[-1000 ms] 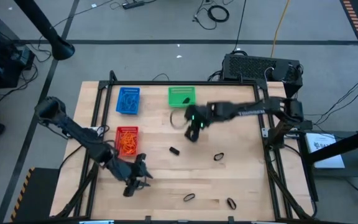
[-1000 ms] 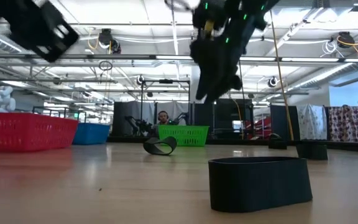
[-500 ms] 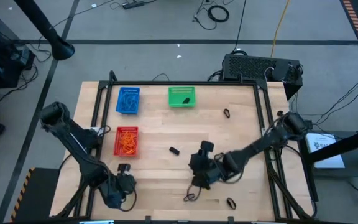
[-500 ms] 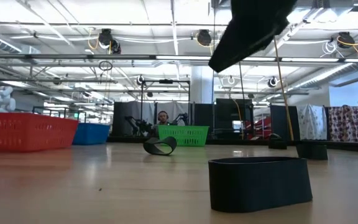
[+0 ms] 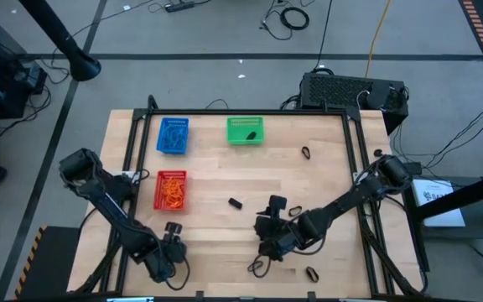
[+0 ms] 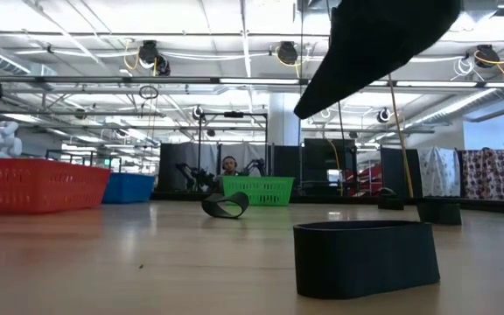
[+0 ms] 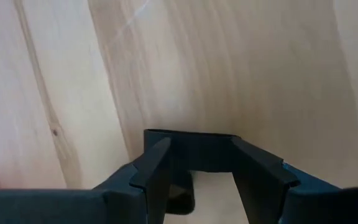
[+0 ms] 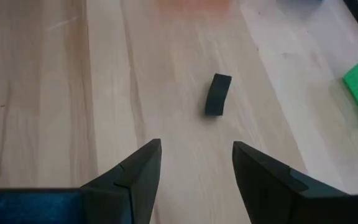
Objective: Sort rubber bands into baskets
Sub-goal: Put the black rubber band into the green bin
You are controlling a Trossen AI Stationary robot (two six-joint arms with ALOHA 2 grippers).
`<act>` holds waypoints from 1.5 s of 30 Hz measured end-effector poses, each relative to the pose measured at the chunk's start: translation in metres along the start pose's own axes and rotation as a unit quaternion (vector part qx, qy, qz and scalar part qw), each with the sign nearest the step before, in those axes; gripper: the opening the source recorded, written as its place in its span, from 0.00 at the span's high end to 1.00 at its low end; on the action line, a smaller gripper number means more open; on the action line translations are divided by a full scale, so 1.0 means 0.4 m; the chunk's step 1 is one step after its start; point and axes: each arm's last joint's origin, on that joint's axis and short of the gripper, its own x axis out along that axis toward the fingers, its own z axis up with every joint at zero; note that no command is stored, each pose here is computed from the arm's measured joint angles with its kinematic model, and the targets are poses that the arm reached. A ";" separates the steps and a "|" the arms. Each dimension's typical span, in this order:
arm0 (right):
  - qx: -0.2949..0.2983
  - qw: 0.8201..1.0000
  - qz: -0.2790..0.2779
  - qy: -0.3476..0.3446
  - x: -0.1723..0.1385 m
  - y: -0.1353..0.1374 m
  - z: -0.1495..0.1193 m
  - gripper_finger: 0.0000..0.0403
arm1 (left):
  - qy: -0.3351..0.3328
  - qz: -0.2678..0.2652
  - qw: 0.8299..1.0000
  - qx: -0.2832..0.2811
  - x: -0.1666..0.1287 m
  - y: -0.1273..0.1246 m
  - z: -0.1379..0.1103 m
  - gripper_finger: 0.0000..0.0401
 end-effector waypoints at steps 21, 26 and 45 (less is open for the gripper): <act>0.010 1.000 0.010 0.003 0.006 -0.005 0.006 0.52 | 0.091 0.012 0.993 -0.077 -0.044 0.032 0.001 0.59; 0.010 1.000 0.010 0.003 0.007 -0.005 0.006 0.52 | 0.085 0.003 0.993 -0.076 -0.039 0.028 0.000 0.59; 0.010 1.000 0.010 0.003 0.007 -0.005 0.005 0.52 | 0.123 0.004 0.990 -0.072 0.015 0.016 -0.005 0.59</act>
